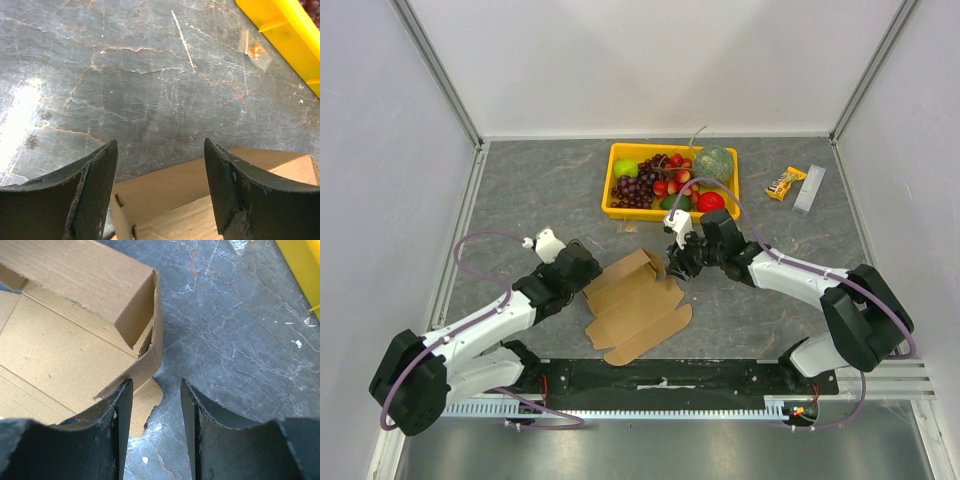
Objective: Fold the paper box
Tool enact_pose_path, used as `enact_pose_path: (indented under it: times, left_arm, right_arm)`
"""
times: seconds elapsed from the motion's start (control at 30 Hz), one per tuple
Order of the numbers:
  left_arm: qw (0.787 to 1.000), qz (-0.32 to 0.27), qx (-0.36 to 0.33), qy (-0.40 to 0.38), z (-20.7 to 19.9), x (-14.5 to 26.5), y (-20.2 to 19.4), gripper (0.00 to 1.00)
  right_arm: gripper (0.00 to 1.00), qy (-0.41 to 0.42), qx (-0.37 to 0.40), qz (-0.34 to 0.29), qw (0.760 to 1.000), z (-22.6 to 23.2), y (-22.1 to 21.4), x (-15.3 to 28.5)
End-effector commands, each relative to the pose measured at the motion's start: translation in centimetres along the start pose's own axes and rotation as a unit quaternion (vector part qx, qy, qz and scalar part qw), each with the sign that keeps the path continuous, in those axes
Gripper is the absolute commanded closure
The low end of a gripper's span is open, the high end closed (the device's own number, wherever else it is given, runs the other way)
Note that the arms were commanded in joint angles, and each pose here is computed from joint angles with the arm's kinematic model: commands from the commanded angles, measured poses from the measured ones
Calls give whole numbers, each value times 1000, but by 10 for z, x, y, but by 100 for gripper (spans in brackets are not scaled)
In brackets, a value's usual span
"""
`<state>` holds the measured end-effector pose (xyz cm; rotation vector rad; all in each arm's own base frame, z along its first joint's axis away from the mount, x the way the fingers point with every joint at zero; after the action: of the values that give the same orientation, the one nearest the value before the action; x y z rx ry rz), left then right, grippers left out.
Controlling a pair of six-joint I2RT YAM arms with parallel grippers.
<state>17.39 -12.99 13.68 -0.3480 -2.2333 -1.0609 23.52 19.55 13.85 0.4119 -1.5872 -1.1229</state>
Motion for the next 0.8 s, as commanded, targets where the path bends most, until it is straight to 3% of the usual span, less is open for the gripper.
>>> enact_pose_path:
  times: [0.0,0.33,0.77]
  left_arm:
    - [999,-23,-8,-37,-30,2,15,24]
    - [997,4,-59,-59,-67,-16,15,25]
    - [992,43,-90,-76,-81,-37,-1,26]
  right_arm:
    - [50,27,19,-24,999,4,4,0]
    - [51,52,28,-34,998,15,-1,-3]
    - [50,56,58,-62,995,11,0,-15]
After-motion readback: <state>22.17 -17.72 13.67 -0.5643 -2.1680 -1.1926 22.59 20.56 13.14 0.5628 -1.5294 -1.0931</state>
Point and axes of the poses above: each gripper's point midway between its finger pads, its own x axis back along the fingers, its own z axis along the line the jaws close on, y = z × x, the point moved 10 cm from there along x, back along the fingers, and after that the axes turned 4 degrees about x, right-handed, at the moved point
